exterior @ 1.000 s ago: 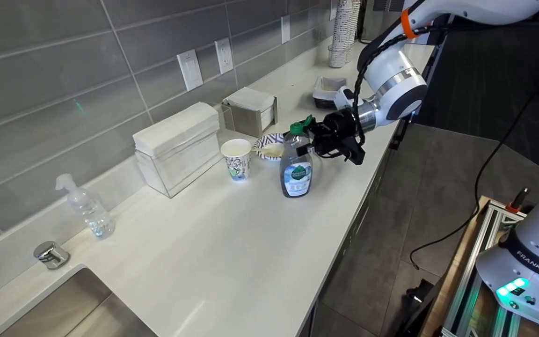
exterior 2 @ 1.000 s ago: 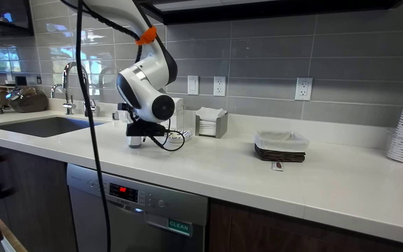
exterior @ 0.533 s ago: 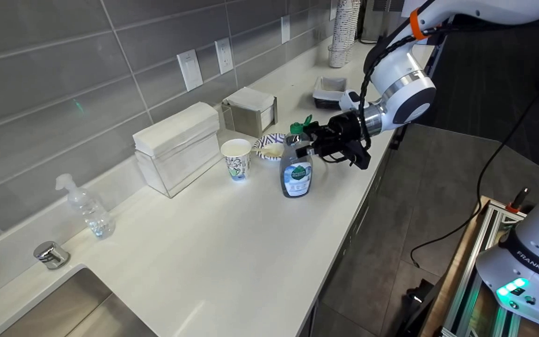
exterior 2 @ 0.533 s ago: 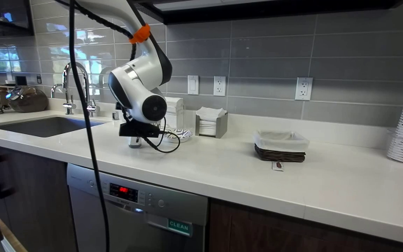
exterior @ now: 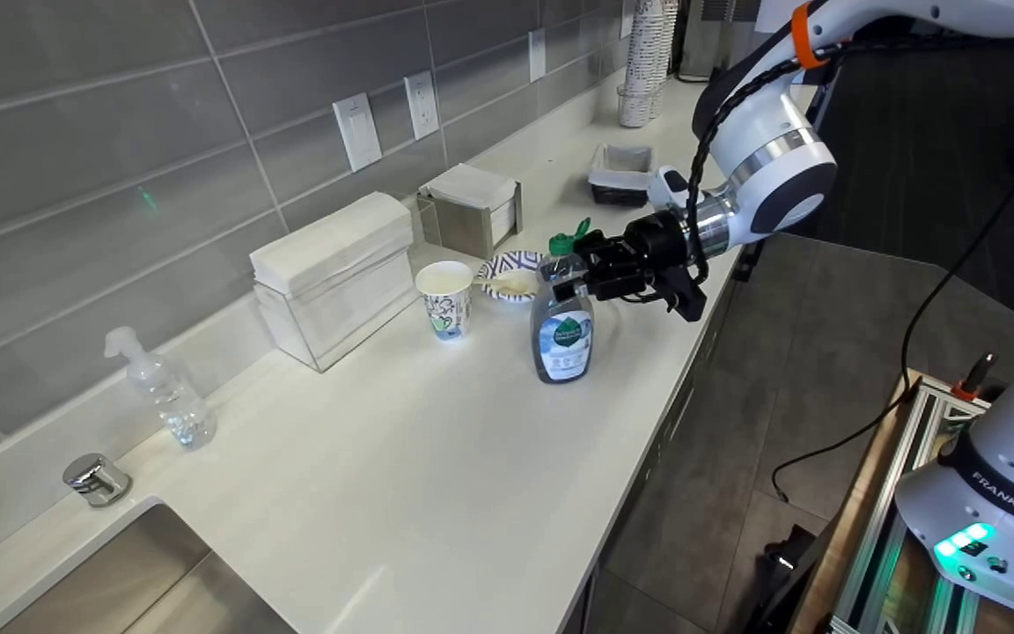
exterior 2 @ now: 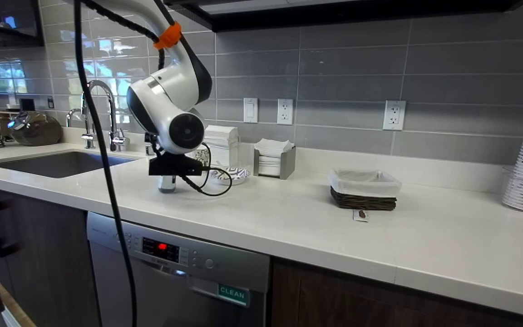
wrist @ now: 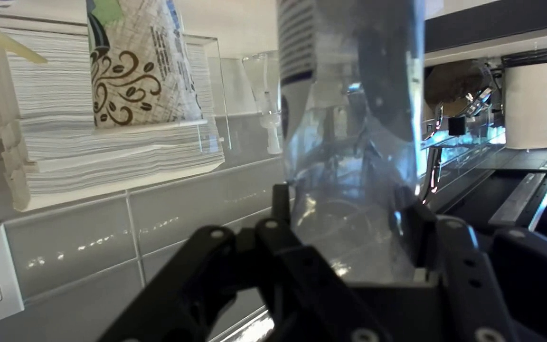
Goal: Pour some contents from the bottle into the cup
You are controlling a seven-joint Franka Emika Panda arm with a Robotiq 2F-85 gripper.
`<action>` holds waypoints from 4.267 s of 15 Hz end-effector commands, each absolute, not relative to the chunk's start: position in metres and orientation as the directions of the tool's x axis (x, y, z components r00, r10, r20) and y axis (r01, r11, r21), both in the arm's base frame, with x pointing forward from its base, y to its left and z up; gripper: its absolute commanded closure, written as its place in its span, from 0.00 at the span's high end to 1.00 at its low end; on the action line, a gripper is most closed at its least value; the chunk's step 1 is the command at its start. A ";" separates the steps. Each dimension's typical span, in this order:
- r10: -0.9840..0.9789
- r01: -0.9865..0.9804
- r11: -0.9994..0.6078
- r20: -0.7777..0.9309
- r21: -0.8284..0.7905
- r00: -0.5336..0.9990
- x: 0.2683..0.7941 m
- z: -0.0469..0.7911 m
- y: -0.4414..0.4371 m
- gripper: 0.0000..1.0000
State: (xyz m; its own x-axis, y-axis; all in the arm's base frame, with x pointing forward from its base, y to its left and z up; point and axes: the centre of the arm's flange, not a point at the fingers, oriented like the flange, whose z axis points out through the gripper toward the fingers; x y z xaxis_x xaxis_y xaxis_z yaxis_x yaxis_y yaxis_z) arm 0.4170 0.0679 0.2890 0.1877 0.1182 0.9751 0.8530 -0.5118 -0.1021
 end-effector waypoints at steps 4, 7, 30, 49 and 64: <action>0.224 0.888 -0.460 0.964 -0.023 0.141 0.402 0.314 0.075 0.30; 0.383 0.915 -0.403 0.912 0.022 0.146 0.407 0.343 0.078 0.30; 0.884 0.933 -0.256 0.451 0.253 0.121 0.498 0.441 0.124 0.30; 0.520 0.955 -0.295 0.836 -0.014 0.173 0.487 0.366 0.071 0.30; 0.599 0.980 -0.189 0.798 0.060 0.067 0.480 0.352 0.102 1.00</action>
State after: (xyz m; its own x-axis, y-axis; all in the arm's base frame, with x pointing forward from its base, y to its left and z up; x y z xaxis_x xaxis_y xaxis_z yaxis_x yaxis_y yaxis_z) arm 0.4821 0.0991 0.3564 0.0964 0.5865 0.8042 0.9789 -0.2020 0.0299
